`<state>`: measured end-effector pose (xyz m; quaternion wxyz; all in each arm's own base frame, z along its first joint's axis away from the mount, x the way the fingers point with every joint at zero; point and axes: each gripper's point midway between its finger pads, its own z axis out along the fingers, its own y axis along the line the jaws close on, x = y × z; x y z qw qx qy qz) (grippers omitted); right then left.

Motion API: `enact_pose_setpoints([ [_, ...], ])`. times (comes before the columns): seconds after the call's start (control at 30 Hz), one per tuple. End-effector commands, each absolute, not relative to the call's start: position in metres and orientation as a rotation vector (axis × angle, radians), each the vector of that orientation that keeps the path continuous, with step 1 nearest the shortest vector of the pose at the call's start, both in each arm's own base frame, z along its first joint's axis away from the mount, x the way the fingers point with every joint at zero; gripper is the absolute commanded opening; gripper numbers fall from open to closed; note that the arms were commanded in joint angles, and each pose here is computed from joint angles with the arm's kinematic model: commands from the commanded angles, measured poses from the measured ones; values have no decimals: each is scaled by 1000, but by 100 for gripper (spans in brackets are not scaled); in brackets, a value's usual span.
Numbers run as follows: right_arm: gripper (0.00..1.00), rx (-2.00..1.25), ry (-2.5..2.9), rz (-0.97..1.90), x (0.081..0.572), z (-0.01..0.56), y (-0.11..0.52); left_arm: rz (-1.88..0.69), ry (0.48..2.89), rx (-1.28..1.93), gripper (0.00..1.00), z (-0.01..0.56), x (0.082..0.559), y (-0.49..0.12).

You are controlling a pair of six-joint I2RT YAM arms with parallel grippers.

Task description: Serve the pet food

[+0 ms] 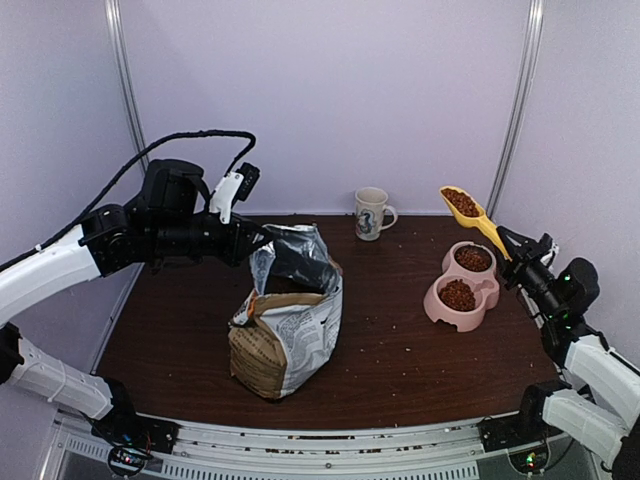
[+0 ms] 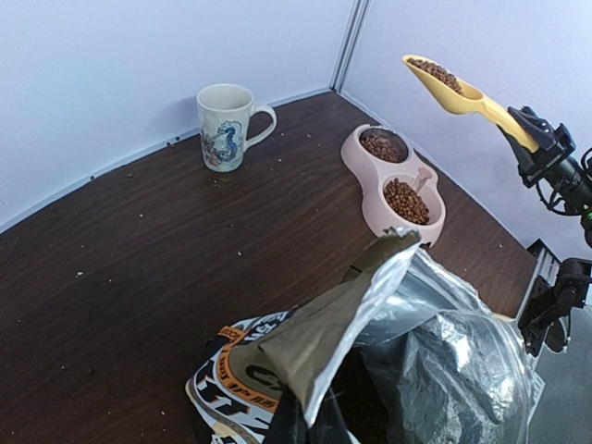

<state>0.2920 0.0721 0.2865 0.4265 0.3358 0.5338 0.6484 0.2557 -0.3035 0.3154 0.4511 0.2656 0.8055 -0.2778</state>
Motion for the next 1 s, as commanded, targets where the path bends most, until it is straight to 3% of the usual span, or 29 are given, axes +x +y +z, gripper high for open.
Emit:
enact_pose_setpoints([
  [0.0, 19, 872, 1285, 1494, 299, 275, 37, -726, 1854, 628, 0, 359, 258, -300],
  [0.3, 19, 993, 1372, 1231, 315, 238, -10, -722, 1855, 633, 0, 358, 259, -299],
  [0.97, 18, 1060, 1646, 905, 331, 198, -32, -721, 1858, 642, 0, 356, 260, -300],
])
